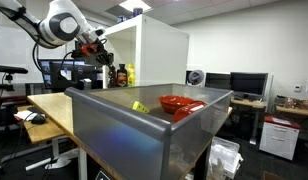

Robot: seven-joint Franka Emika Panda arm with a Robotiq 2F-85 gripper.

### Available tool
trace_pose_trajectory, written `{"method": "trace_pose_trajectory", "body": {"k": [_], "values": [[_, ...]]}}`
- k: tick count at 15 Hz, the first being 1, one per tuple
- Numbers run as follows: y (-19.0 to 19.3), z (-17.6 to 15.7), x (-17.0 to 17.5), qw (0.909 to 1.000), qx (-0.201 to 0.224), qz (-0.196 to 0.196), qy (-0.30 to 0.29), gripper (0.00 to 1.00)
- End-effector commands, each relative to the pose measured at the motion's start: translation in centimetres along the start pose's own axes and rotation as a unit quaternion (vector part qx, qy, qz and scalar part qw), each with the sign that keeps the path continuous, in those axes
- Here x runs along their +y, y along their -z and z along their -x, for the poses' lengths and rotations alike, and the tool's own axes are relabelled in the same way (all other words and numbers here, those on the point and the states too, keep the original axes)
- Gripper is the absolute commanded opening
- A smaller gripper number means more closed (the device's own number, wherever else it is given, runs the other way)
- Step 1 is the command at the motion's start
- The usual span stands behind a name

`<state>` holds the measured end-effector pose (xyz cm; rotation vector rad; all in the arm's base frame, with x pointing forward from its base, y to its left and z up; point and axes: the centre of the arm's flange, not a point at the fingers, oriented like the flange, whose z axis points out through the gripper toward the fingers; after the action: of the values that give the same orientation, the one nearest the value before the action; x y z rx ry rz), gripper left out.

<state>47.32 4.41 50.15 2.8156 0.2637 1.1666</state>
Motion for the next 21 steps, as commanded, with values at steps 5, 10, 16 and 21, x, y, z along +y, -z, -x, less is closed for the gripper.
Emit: {"method": "trace_pose_trajectory", "body": {"k": [5,10,16,21], "values": [[-1.7,2.1,0.1,0.9948,0.074,0.044,-0.055,0.00],[-2.4,1.8,0.5,0.9906,0.091,0.061,-0.081,0.00],[-4.2,1.0,-0.2,0.9883,0.079,0.069,-0.111,0.00],[-4.1,0.4,-0.5,0.9937,0.025,0.038,-0.102,0.00]]}}
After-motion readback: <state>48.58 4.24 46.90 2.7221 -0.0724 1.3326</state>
